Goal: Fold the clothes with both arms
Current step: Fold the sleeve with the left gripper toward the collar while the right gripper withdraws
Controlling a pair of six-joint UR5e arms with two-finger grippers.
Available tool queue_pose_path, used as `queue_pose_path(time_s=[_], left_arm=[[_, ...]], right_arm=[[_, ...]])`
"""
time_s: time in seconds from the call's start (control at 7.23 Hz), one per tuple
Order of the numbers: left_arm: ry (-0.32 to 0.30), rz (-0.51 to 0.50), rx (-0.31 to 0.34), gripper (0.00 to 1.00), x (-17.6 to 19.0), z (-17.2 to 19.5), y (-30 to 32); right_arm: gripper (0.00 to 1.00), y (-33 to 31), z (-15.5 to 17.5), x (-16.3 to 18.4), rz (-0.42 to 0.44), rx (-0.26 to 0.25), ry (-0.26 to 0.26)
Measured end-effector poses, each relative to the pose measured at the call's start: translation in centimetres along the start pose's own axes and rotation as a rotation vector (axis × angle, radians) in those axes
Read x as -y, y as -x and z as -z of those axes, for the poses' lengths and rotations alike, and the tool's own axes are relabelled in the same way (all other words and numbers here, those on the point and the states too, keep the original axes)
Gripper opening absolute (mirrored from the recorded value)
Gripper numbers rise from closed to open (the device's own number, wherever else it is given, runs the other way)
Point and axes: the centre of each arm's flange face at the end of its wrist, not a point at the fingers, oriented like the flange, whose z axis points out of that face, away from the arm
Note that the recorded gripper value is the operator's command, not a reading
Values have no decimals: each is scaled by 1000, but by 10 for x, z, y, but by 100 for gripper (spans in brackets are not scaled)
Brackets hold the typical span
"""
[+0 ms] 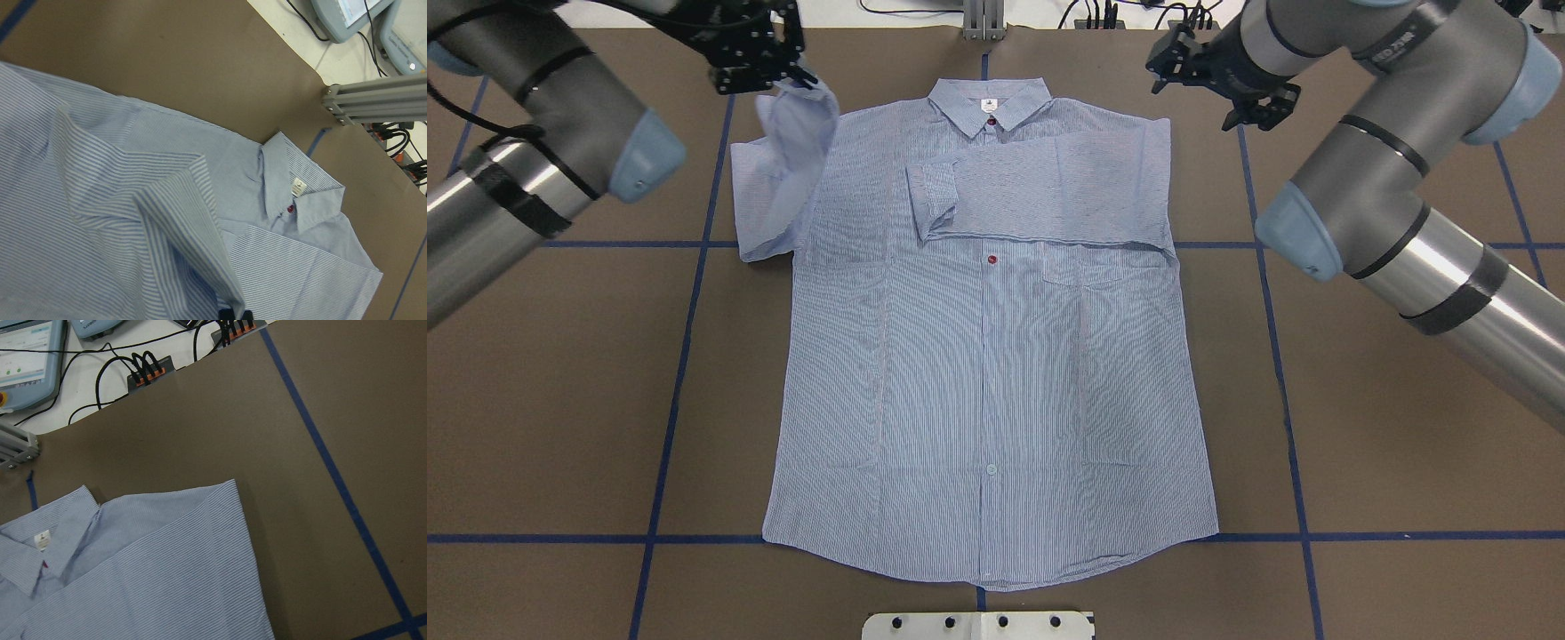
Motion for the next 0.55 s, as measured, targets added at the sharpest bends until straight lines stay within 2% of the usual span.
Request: queue_pose_path(time_s=[0.28,0.55], left_arm=[[13,36,-52,0,-55,-32,-35],[7,61,-72,0,-90,-57,-51]], right_arm=[[100,-46,1,18,22,-36,-6],[100,-69,2,27,24,-54,-12]])
